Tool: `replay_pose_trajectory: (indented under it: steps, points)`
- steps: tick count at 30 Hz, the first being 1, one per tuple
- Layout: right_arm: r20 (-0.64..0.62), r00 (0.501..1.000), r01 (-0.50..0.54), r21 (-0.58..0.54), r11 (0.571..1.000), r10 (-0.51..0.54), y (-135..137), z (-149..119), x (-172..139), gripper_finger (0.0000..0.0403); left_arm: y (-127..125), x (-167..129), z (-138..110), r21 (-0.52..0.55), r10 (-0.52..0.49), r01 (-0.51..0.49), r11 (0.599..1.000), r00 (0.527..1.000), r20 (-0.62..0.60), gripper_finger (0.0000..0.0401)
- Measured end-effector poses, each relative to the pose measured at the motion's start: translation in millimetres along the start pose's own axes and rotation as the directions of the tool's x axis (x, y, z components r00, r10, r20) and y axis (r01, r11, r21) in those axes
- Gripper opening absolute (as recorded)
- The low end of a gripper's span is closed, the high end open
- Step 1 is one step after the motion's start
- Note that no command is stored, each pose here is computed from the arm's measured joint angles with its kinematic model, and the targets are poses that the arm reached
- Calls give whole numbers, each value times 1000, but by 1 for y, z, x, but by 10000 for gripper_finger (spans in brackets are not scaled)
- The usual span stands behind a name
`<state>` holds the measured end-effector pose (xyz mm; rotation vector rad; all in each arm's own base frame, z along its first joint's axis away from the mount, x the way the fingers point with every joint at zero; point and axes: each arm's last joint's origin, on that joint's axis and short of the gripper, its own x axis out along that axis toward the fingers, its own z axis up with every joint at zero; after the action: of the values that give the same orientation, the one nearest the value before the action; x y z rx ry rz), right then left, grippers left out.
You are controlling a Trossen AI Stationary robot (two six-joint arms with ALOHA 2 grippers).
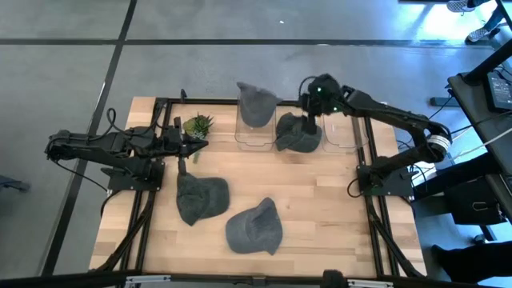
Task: Pick & Place hat
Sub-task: Put the top green cap into the right transparent bin
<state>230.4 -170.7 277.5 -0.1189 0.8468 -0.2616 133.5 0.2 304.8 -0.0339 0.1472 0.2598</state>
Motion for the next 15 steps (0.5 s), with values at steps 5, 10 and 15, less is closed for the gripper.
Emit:
replay_pose_trajectory:
  steps: [5,10,15]
  points:
    - [-85,992,-92,-46,995,88,22,-11,22,207,0,0,0,0,-1,1,1000,1000,-1,10]
    - [-130,988,-100,-84,991,89,37,-21,47,199,0,0,0,1,-2,2,1000,1000,-2,8]
    - [-203,974,-135,-140,981,105,47,-31,64,198,0,0,-2,6,0,1,1000,1000,-17,4]
